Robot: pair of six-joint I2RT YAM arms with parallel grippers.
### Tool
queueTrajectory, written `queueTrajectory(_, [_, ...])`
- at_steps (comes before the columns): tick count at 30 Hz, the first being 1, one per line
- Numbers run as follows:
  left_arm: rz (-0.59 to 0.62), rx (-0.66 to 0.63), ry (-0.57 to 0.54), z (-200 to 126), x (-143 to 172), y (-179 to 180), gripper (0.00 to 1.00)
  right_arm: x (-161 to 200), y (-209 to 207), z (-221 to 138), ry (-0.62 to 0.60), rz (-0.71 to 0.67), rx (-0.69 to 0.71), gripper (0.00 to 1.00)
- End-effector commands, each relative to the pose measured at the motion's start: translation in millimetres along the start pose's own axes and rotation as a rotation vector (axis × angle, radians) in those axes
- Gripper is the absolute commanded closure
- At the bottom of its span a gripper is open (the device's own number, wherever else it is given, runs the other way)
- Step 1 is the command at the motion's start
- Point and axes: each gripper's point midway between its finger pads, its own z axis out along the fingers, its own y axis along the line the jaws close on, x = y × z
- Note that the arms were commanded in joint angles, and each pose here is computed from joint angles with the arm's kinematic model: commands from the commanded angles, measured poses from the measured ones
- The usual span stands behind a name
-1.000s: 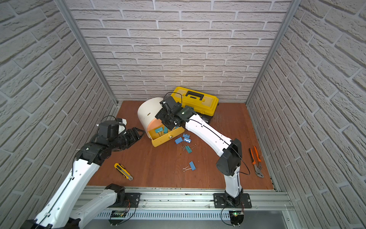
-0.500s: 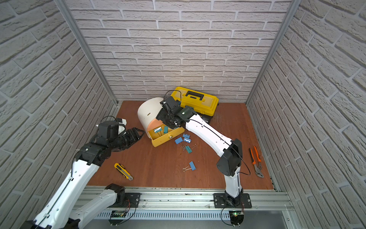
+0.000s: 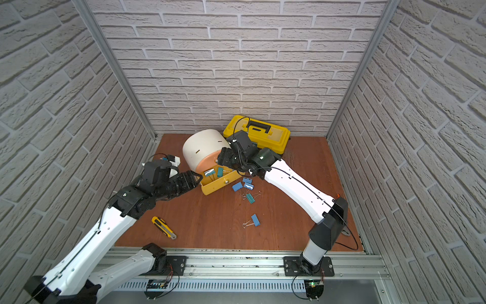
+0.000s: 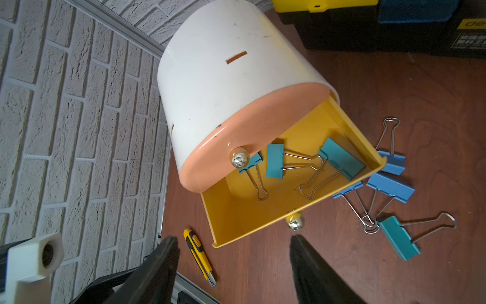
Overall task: Put the binder clips in the drawer according to color
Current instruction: Pick up the binder clip at the center of the board.
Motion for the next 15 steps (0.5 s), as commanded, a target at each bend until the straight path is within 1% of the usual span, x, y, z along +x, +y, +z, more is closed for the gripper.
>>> queueTrajectory(1, [0.023,0.033,-0.059,-2,-11,-18,0.29,-10,-14,-17,-0.066,-0.116,0.04,0.32])
queueTrajectory(6, [0.052,0.031,-0.053,3,-2,-25,0.29,4,-54,-27,-0.078,-0.175,0.102,0.35])
queueTrajectory(10, [0.076,0.017,-0.067,5,5,-28,0.29,23,-87,-27,-0.046,-0.209,0.149,0.39])
queueTrajectory(15, [0.083,0.007,-0.066,11,13,-27,0.29,51,-126,-16,0.017,-0.245,0.222,0.43])
